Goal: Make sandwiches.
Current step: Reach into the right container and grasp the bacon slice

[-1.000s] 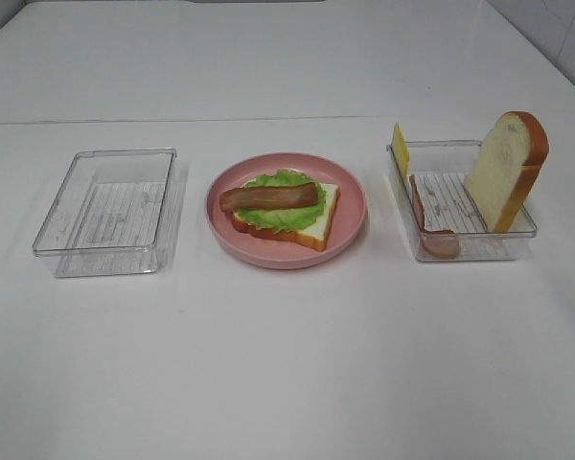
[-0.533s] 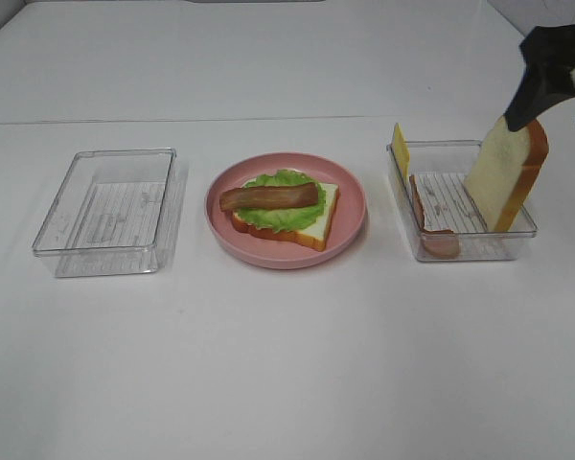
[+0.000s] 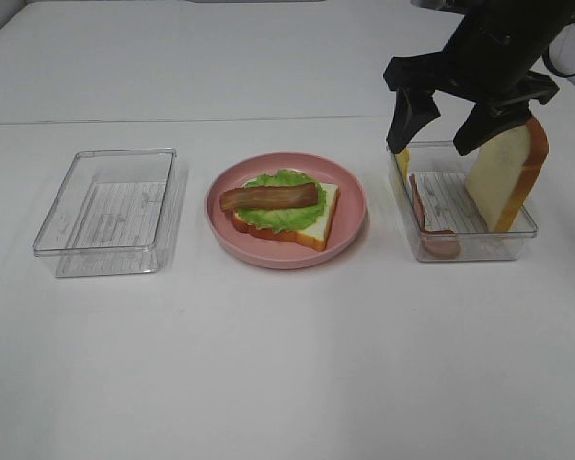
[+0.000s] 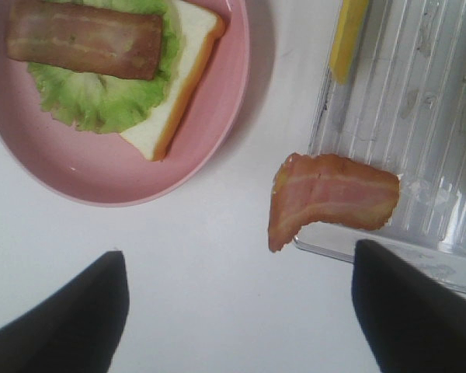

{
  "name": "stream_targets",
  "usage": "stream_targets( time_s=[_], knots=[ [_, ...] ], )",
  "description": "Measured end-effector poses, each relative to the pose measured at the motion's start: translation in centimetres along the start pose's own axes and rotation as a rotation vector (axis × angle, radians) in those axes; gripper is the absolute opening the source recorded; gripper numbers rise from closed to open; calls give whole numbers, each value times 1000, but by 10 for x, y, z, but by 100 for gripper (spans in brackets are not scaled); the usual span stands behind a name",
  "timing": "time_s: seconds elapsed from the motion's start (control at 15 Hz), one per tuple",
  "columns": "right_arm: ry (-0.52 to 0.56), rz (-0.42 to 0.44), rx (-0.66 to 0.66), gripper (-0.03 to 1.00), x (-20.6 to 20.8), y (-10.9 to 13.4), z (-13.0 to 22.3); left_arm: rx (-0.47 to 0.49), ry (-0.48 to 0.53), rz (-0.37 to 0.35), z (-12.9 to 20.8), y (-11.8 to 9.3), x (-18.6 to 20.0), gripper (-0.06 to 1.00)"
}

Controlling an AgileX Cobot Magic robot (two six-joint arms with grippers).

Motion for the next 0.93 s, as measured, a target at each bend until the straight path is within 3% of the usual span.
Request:
stream_targets(
  time_s=[0.47,0.93],
  knots=[
    [101,24,-4,75,-42,-11,-2,0,0,0,0,0,0,78],
    [104,38,-9,60,-73,-19,-7,0,-1,0,0,0,0,78]
  ],
)
Point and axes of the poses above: a point on each arm's last joint axis where the gripper is mounted, x pointing back along that axis away from the gripper, y along the wrist's bending axis when the last joint is at zero, z = x × y, the point moved 5 cm from there along -x, pointing out along that axis toward the gripper, and after that the axes turned 6 degrees about x, right-handed, at the moved point
